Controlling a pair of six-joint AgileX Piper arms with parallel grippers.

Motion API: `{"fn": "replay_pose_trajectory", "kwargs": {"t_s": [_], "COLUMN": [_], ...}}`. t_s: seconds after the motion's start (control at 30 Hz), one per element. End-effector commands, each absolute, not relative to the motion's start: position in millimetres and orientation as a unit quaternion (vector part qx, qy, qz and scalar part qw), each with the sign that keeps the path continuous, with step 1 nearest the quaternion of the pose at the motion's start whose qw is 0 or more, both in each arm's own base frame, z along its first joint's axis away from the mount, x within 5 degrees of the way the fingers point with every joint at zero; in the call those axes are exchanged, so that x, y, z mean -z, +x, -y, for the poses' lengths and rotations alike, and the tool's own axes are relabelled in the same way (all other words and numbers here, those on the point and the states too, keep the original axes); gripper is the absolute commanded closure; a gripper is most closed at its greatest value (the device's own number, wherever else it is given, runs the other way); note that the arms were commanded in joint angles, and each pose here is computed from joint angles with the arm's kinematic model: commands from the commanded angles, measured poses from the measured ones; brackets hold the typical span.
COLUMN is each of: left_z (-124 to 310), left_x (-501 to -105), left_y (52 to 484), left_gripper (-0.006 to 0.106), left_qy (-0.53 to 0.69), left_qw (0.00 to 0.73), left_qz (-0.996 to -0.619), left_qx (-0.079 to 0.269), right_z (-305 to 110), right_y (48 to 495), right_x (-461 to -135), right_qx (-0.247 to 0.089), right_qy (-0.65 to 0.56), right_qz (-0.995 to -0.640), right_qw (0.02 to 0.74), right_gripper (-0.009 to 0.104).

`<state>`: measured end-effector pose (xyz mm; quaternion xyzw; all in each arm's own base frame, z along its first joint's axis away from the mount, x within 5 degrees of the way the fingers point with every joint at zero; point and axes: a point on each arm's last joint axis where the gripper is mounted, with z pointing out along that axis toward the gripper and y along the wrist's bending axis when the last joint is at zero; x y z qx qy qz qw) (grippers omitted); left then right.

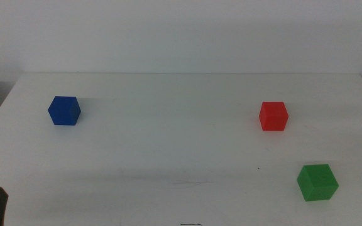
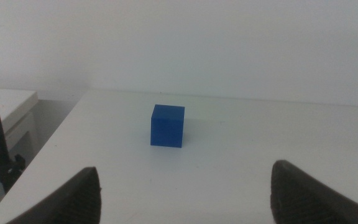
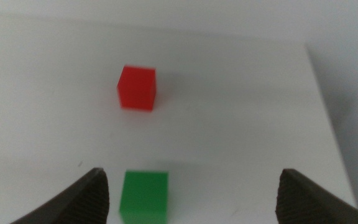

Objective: Stack red cubes first, then green, then blue cubes in a specific spot.

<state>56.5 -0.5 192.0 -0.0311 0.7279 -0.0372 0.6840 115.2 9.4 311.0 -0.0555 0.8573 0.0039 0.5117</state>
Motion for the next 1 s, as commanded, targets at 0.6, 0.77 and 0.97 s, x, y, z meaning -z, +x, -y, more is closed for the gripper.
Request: {"fn": "replay_pose_trajectory", "kwargs": {"t_s": [0.6, 0.77, 0.97], "left_z": [1.1, 1.1, 1.1], "left_x": [-201.9, -201.9, -201.9], "left_y": [54.9, 54.9, 54.9], "left_gripper": [0.007, 0.007, 0.007], "left_qy": [-0.030, -0.030, -0.030], "left_qw": [0.722, 0.722, 0.722], "left_qz": [-0.689, -0.689, -0.689], "left_qx": [0.046, 0.046, 0.046], "right_z": [-59.0, -70.1, -82.3], "right_y": [232.8, 276.2, 324.8], "right_x": [-360.6, -354.0, -342.4], "right_qx": [-0.065, -0.068, -0.061], "right_qy": [-0.067, -0.052, -0.051], "right_qz": [-0.933, -0.943, -0.955], "right_qw": [0.346, 0.322, 0.285], "right_gripper": [0.001, 0.001, 0.001]}}
